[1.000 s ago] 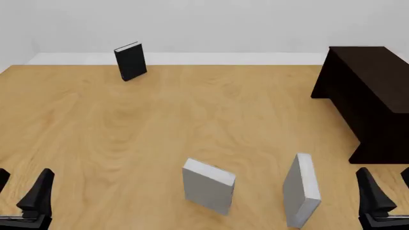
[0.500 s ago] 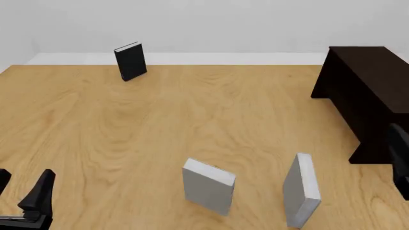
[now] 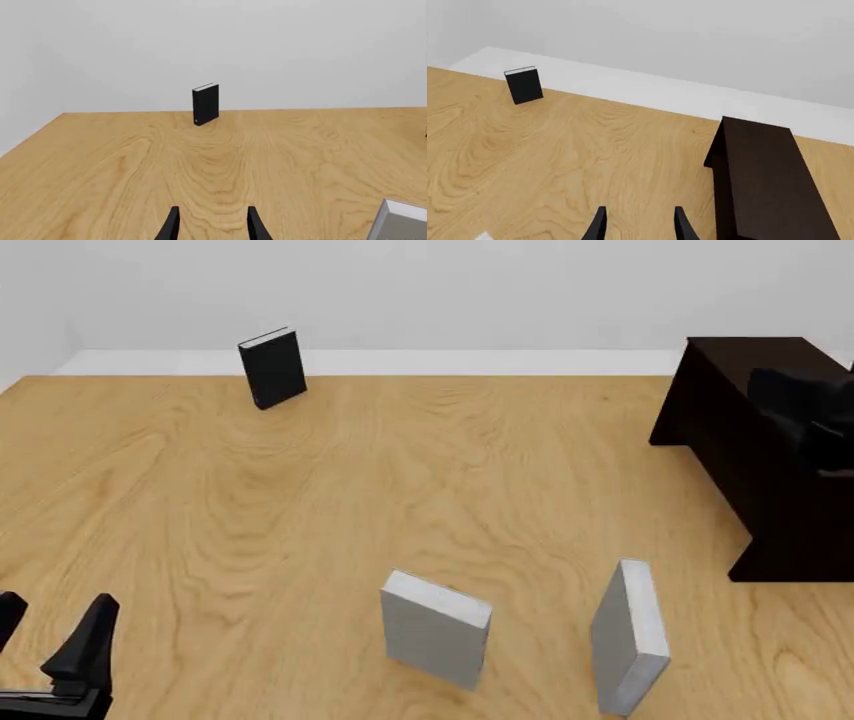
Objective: Pick up the book on the right and place it on the cabinet shelf.
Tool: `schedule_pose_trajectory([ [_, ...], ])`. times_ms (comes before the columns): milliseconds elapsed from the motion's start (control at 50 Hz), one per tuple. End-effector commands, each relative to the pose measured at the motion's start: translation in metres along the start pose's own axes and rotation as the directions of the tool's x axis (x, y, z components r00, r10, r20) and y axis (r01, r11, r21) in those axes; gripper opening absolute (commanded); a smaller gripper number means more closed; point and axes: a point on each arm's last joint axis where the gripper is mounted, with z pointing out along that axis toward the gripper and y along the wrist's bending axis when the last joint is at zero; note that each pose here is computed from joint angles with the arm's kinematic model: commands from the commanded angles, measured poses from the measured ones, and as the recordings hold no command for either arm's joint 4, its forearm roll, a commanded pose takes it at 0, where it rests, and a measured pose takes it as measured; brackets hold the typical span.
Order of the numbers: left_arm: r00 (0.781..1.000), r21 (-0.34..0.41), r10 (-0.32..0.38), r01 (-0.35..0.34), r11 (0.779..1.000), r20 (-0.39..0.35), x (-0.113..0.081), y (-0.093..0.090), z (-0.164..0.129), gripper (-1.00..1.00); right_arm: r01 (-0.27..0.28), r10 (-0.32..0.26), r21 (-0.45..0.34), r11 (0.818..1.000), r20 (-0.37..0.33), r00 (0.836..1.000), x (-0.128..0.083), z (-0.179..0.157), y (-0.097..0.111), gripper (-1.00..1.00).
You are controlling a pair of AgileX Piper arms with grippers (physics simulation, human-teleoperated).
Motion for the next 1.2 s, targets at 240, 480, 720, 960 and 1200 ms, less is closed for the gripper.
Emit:
schedule_pose_trajectory([
  [240,1.000,0.012,0.011,-0.011,1.000,-0.007,0.000,-0.001,0.002,1.00,-0.051,0.041,-0.037,0.998,-0.232,0.972,-0.035,0.054,0.003,1.00],
  [480,1.000,0.010,-0.001,0.001,1.000,-0.009,0.001,-0.001,0.001,1.00,-0.072,0.055,-0.043,0.996,-0.325,0.944,-0.019,0.063,0.006,1.00],
  [720,1.000,0.009,-0.004,0.004,1.000,-0.010,0.001,-0.001,0.000,1.00,-0.119,0.091,-0.041,0.992,-0.414,0.906,-0.001,0.076,0.012,1.00],
  [960,1.000,0.010,0.004,-0.004,1.000,-0.011,0.001,-0.001,0.001,1.00,-0.151,0.114,-0.046,0.987,-0.458,0.881,0.008,0.082,0.019,1.00],
  [1200,1.000,0.012,0.004,-0.004,1.000,-0.010,0.001,-0.001,0.001,1.00,-0.162,0.129,-0.026,0.987,-0.484,0.865,0.018,0.080,0.017,1.00],
])
